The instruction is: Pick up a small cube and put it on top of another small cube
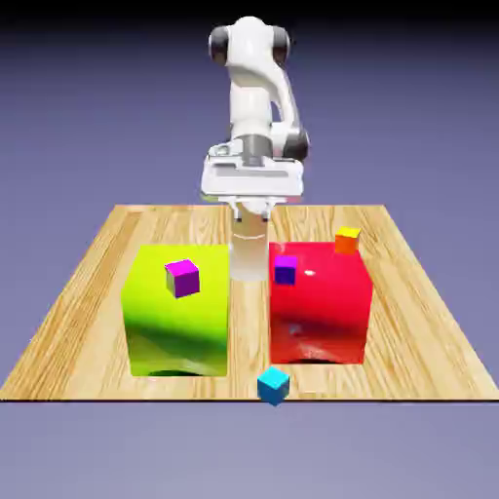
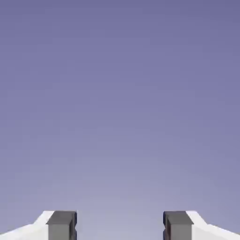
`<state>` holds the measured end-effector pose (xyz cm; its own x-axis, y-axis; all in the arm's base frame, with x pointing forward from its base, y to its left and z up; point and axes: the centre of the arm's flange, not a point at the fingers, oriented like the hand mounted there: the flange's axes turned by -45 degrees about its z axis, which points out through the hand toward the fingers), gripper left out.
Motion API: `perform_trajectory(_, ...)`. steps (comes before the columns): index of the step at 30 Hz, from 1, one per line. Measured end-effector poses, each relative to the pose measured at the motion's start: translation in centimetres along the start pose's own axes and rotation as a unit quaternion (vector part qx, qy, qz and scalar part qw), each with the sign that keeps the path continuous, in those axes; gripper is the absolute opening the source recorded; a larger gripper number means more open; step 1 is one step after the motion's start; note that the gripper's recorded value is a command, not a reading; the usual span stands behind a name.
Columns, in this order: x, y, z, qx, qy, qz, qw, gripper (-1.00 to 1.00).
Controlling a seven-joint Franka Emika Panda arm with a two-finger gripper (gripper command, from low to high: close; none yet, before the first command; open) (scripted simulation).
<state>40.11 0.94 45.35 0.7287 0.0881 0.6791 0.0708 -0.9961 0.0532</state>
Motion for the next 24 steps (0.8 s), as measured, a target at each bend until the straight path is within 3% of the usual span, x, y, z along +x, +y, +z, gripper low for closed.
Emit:
perform_trajectory(11,2.7,-4.0,11.4,0.020,-0.211,-0.156,0.965,0.00)
perform_trajectory(24,0.2,-8.4,25.4,0.044,-0.434,-0.312,0.844,0.00)
